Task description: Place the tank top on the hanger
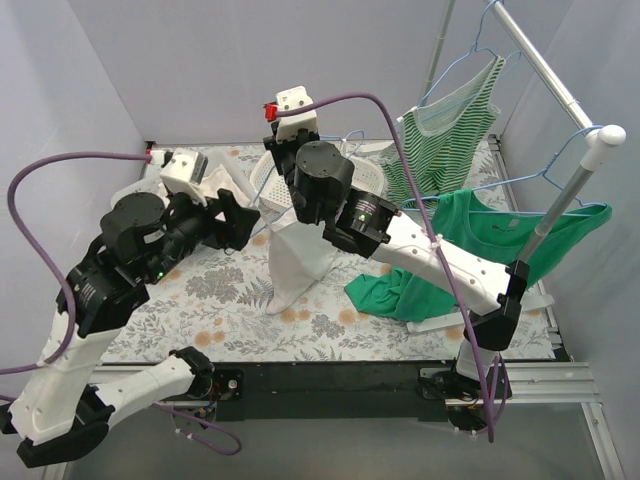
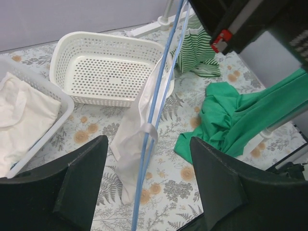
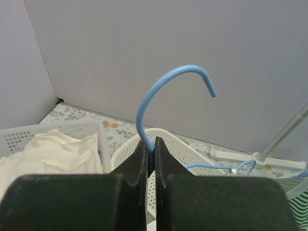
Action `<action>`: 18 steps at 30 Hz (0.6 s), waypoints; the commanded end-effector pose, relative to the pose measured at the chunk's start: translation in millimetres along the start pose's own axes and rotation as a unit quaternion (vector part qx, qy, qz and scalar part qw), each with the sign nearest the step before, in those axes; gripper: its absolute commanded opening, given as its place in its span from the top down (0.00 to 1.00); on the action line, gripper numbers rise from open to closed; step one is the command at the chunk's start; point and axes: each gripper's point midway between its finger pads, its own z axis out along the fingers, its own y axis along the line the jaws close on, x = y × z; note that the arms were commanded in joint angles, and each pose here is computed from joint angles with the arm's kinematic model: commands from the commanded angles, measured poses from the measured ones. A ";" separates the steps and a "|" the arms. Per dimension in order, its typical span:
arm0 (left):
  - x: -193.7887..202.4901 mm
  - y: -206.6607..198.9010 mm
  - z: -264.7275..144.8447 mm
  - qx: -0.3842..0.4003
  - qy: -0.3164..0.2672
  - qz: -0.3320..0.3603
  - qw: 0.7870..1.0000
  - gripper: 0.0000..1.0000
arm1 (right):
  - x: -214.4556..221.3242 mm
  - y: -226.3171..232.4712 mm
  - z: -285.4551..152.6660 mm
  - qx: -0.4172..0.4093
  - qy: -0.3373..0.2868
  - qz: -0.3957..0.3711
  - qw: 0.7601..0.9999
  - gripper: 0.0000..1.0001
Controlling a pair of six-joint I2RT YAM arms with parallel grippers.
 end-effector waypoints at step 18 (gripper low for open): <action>26.0 7.4 59.2 -0.004 -0.037 0.065 0.997 1.00 | -6.2 -18.3 -20.0 -0.016 0.000 0.027 1.000 0.99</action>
